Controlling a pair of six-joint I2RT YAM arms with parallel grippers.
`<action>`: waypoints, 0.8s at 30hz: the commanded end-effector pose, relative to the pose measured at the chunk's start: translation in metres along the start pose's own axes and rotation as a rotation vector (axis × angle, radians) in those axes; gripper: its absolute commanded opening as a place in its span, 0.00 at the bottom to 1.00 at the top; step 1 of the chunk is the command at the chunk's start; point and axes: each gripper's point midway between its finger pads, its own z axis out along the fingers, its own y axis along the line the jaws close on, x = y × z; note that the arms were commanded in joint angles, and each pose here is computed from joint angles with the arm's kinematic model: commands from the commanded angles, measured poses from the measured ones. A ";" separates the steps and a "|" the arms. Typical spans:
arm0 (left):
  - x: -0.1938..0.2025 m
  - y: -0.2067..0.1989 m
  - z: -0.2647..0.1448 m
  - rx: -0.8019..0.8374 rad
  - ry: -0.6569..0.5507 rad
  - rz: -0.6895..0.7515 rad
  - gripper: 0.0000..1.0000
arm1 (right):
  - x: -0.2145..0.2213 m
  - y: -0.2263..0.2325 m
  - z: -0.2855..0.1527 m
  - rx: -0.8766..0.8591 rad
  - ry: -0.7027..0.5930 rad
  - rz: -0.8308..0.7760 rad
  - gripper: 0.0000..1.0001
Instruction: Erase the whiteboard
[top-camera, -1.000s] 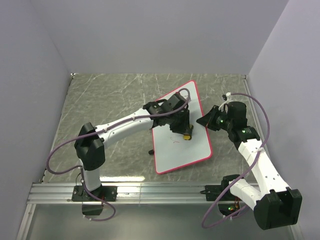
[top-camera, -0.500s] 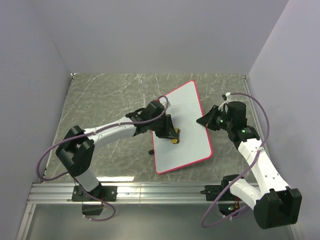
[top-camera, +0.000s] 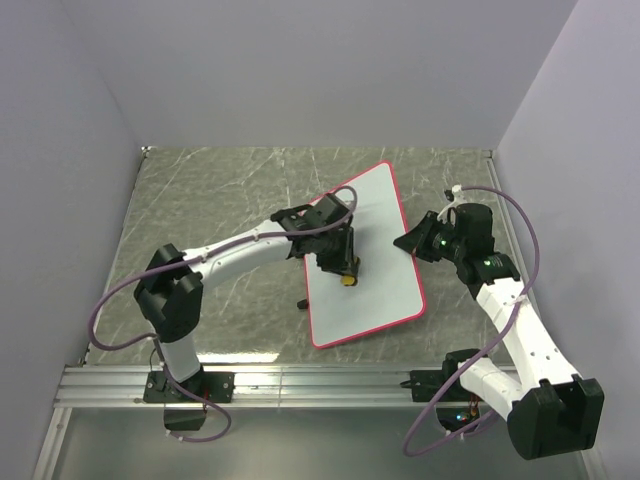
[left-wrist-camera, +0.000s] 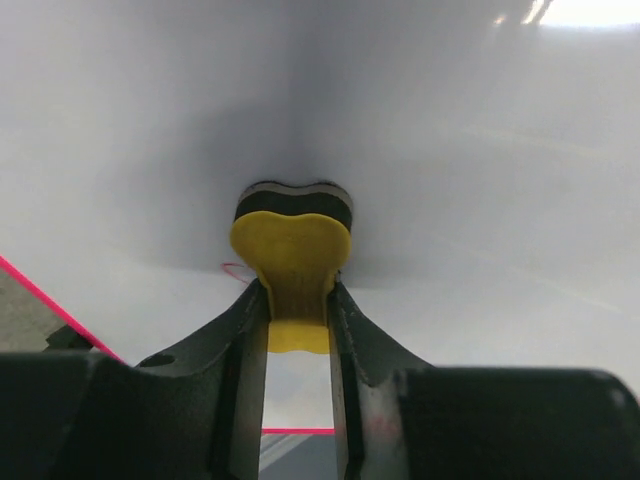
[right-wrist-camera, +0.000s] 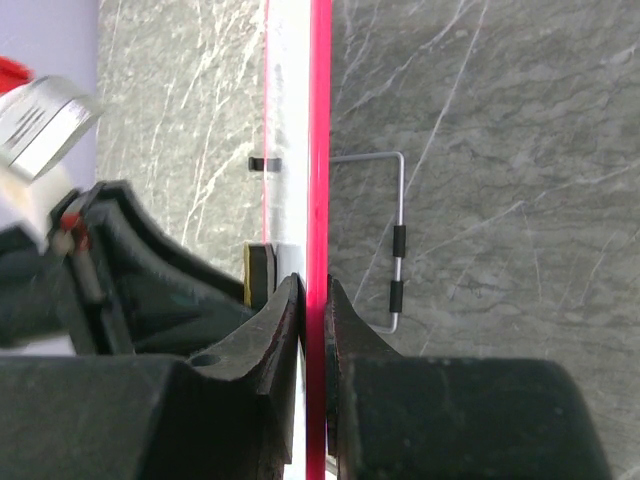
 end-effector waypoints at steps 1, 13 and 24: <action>0.050 -0.047 0.024 0.012 0.083 0.199 0.00 | 0.014 0.012 -0.004 -0.061 0.057 -0.111 0.00; 0.070 0.000 0.039 0.071 0.118 0.107 0.00 | 0.014 0.011 -0.002 -0.064 0.059 -0.108 0.00; 0.019 0.134 0.051 -0.226 0.103 -0.069 0.00 | 0.013 0.012 -0.005 -0.063 0.054 -0.118 0.00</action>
